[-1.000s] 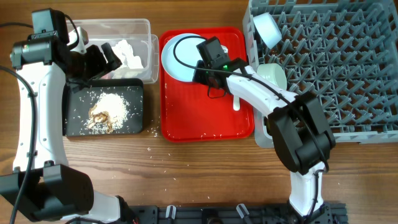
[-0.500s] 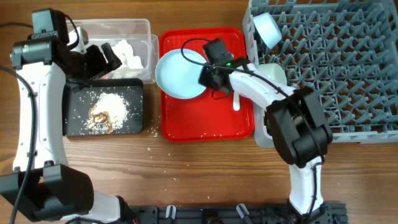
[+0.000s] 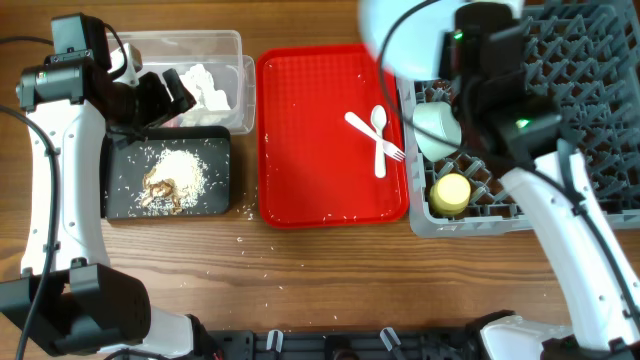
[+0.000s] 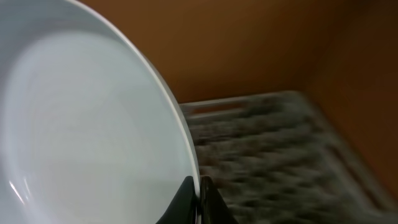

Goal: Sort waste into correct bins and load items into the dishwasher rack
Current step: 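Stand light blue plate upright in dish rack with right gripper, then grasp white fork on red tray with right gripper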

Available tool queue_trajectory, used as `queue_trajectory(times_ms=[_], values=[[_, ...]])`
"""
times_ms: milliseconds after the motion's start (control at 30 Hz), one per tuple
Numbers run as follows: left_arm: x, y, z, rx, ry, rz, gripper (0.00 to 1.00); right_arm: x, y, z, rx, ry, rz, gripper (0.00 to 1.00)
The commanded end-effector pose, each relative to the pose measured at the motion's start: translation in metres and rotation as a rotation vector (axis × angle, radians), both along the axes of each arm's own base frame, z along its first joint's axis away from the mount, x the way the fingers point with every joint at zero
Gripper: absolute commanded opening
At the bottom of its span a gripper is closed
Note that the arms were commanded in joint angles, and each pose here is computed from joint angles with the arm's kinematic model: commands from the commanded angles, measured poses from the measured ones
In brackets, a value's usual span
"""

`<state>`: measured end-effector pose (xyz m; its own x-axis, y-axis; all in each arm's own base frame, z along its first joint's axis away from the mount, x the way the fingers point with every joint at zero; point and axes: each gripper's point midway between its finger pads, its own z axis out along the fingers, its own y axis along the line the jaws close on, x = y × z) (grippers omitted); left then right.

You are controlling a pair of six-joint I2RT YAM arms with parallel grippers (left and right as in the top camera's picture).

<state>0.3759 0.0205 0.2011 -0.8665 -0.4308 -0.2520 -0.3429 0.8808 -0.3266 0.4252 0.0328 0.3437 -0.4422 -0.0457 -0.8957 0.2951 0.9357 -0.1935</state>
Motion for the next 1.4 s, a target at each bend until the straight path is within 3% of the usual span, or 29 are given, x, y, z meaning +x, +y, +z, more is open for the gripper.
queue_trajectory(times_ms=[0, 100, 200, 400, 433, 500, 533, 633, 700, 800, 833, 867, 900, 1000, 1100, 1267, 1367], values=[[0.001, 0.002, 0.008, 0.012, -0.025, -0.001, 1.0, -0.002, -0.083, -0.004, -0.326, 0.125, -0.25, 0.04], [0.001, 0.002, 0.008, 0.012, -0.025, -0.001, 1.0, 0.036, -0.121, -0.028, -0.506, 0.234, -0.256, 0.04], [0.001, 0.002, 0.009, 0.012, -0.025, -0.001, 1.0, 0.078, -0.122, -0.058, -0.683, 0.319, -0.184, 0.04], [0.001, 0.002, 0.009, 0.012, -0.025, -0.001, 1.0, 0.114, -0.112, -0.138, -0.733, 0.437, -0.091, 0.04], [0.001, 0.002, 0.009, 0.012, -0.025, -0.001, 1.0, 0.115, -0.104, -0.153, -0.703, 0.449, -0.064, 0.4], [0.001, 0.002, 0.009, 0.012, -0.025, -0.001, 1.0, 0.112, -0.102, -0.153, -0.621, 0.407, -0.094, 0.95], [0.001, 0.002, 0.009, 0.012, -0.025, -0.001, 1.0, 0.109, -0.101, -0.149, -0.602, 0.402, -0.091, 1.0], [0.001, 0.002, 0.009, 0.012, -0.025, -0.001, 1.0, 0.09, -0.083, -0.132, -0.469, 0.39, 0.011, 1.0], [0.001, 0.002, 0.009, 0.012, -0.025, -0.001, 1.0, 0.069, -0.059, -0.113, -0.242, 0.328, 0.089, 1.0], [0.001, 0.002, 0.008, 0.012, -0.025, -0.001, 1.0, 0.037, 0.02, -0.081, 0.263, 0.236, 0.36, 1.0], [0.001, 0.002, 0.008, 0.012, -0.025, -0.001, 1.0, 0.027, 0.059, -0.066, 0.435, 0.216, 0.53, 0.99], [0.001, 0.002, 0.009, 0.012, -0.025, -0.001, 1.0, 0.02, 0.087, -0.06, 0.501, 0.22, 0.66, 0.9], [0.001, 0.002, 0.009, 0.012, -0.025, -0.001, 1.0, 0.018, 0.098, -0.067, 0.494, 0.245, 0.672, 0.86], [0.001, 0.002, 0.008, 0.012, -0.025, -0.001, 1.0, 0.01, 0.134, -0.127, 0.372, 0.419, 0.585, 0.86], [0.001, 0.002, 0.008, 0.012, -0.025, -0.001, 1.0, -0.006, 0.156, -0.195, 0.351, 0.59, 0.401, 0.85], [0.001, 0.002, 0.009, 0.012, -0.025, -0.001, 1.0, -0.023, 0.148, -0.299, 0.303, 0.84, 0.237, 0.8], [0.001, 0.002, 0.008, 0.012, -0.025, -0.001, 1.0, -0.022, 0.137, -0.328, 0.231, 0.88, 0.19, 0.79]])
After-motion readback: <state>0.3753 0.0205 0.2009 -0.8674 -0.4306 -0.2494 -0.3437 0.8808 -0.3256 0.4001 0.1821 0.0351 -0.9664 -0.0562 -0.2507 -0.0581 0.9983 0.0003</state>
